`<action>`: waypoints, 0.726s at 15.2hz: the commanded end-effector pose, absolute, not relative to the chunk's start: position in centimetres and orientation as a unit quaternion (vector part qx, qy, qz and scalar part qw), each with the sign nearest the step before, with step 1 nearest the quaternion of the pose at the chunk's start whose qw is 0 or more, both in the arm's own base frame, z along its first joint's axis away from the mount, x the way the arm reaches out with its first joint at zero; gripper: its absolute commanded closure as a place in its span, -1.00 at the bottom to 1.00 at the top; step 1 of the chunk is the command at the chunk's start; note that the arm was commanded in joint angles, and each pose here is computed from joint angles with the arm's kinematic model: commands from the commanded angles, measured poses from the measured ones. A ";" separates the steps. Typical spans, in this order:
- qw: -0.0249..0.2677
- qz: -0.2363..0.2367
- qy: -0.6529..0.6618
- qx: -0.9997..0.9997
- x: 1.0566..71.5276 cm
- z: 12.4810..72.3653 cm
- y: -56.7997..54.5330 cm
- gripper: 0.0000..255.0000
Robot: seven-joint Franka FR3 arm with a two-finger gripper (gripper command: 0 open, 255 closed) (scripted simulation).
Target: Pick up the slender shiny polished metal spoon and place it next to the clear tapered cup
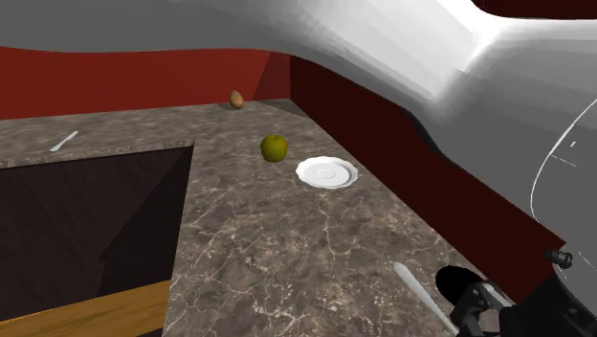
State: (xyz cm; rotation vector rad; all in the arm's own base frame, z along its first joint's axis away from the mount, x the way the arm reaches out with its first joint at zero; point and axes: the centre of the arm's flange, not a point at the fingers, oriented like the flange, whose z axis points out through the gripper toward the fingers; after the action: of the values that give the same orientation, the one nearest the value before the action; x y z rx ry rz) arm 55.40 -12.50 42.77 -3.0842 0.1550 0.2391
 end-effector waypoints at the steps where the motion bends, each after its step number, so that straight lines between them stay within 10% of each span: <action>1: 0.022 0.077 0.050 -0.996 55.3 41.6 -12.6 1.00; 11: 0.022 0.077 0.050 -0.996 55.3 36.4 -12.6 1.00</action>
State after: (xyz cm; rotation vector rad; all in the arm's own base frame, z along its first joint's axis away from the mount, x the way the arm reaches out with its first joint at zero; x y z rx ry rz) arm 55.34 -12.63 36.88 -3.0842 0.1549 0.2392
